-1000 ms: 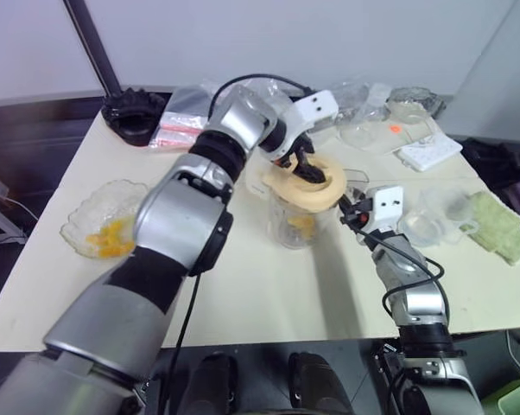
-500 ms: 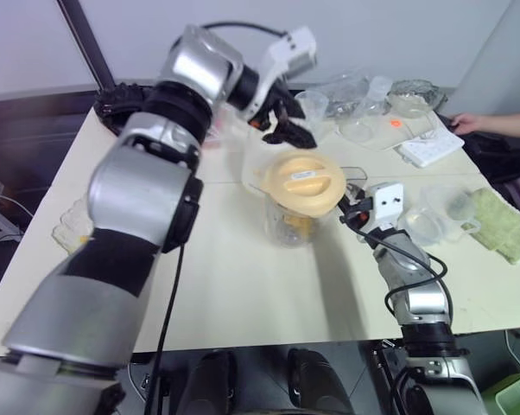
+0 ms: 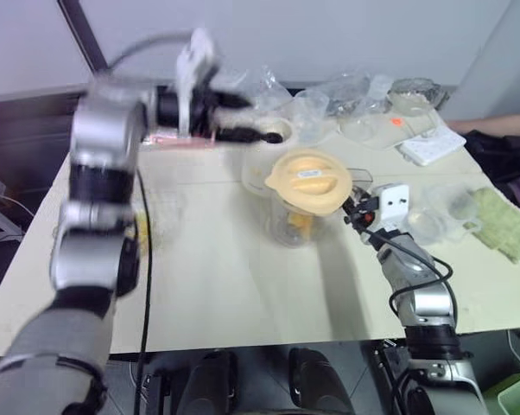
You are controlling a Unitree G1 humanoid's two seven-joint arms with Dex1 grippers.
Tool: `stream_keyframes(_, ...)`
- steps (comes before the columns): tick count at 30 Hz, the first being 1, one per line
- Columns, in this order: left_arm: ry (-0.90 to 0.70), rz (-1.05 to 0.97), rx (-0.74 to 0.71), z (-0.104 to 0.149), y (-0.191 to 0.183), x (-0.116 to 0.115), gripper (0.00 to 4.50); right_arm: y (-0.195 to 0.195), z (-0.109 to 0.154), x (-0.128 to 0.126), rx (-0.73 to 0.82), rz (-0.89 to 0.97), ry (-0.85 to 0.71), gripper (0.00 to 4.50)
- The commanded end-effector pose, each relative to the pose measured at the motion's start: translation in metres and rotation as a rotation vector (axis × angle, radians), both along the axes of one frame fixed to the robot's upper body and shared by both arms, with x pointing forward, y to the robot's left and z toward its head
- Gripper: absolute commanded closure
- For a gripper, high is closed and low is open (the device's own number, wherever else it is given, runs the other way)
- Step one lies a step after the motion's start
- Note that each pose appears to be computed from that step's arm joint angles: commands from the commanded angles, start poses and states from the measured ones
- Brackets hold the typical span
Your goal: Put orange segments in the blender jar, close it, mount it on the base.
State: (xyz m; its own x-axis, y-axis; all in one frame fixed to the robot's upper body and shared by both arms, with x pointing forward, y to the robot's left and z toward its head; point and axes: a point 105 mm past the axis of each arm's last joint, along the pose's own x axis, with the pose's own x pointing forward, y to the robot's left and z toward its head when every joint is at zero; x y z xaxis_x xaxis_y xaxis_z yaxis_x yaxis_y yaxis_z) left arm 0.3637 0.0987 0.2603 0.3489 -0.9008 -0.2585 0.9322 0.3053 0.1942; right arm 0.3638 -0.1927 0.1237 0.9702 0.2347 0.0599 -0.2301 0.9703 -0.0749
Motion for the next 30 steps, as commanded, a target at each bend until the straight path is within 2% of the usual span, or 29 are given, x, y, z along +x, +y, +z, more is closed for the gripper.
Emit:
stream_keyframes(1,-0.074,0.016,0.021,0.002,0.002,-0.029,0.35,-0.031,0.016,0.001,-0.004,-0.109,-0.016,3.55)
stream_keyframes(8,0.002,0.151,-0.074,-0.027,0.011,-0.047,0.35,-0.042,0.048,0.008,-0.009,-0.126,-0.057,3.55)
stream_keyframes(12,0.020,0.165,-0.155,-0.029,0.008,-0.056,0.35,-0.048,0.073,0.008,-0.012,-0.145,-0.100,3.55)
stream_keyframes(17,0.024,0.221,-0.233,-0.025,0.013,-0.053,0.35,-0.051,0.118,0.005,-0.044,-0.146,-0.177,3.55)
stream_keyframes(19,0.020,0.243,-0.251,-0.023,0.017,-0.050,0.35,-0.058,0.146,0.005,-0.043,-0.185,-0.216,3.55)
stream_keyframes(20,0.021,0.251,-0.260,-0.023,0.018,-0.049,0.35,-0.060,0.162,0.005,-0.033,-0.200,-0.244,3.55)
stream_keyframes(21,0.024,0.261,-0.262,-0.025,0.020,-0.046,0.35,-0.061,0.195,0.014,-0.011,-0.216,-0.289,3.55)
stream_keyframes(22,0.027,0.266,-0.262,-0.027,0.020,-0.045,0.35,-0.061,0.217,0.018,0.007,-0.225,-0.316,3.55)
stream_keyframes(24,0.027,0.273,-0.267,-0.027,0.022,-0.044,0.35,-0.052,0.246,0.030,0.029,-0.196,-0.339,3.55)
stream_keyframes(30,0.000,0.289,-0.264,-0.015,0.035,-0.049,0.35,-0.017,0.272,0.061,0.036,-0.097,-0.351,3.55)
